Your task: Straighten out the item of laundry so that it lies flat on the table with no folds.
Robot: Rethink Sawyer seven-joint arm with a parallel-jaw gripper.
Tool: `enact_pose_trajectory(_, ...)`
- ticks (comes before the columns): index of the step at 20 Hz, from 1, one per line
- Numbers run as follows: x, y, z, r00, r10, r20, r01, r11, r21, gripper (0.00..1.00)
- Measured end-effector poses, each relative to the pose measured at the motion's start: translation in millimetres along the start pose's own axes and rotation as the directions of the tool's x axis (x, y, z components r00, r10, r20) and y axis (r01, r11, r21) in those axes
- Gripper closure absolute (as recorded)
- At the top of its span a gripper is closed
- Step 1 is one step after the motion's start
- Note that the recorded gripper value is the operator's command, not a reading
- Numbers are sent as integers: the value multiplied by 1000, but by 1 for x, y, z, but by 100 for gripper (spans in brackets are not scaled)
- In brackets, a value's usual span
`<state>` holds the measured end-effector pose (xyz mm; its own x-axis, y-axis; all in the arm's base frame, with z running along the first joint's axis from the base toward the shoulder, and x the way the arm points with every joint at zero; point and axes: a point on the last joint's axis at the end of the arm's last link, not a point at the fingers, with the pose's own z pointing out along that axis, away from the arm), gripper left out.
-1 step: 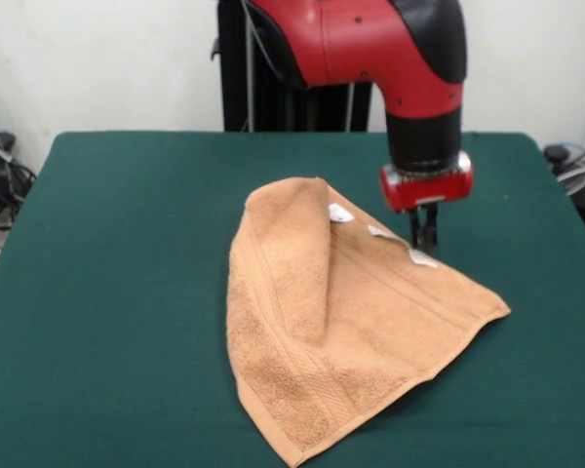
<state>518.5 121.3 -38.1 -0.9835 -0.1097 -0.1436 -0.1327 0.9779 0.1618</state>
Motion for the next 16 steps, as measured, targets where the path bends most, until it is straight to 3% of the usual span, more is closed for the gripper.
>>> enact_pose_trajectory(7, 34, 19, -35, 999, -10, -48, 10, 1000, -3, 100)
enact_pose_trajectory(12, 42, 22, -41, 998, -10, -59, 10, 1000, -4, 100)
enact_pose_trajectory(13, 45, 23, -38, 998, -8, -67, 7, 1000, -8, 0)
enact_pose_trajectory(16, 47, 23, -36, 997, -7, -73, 6, 1000, -10, 0)
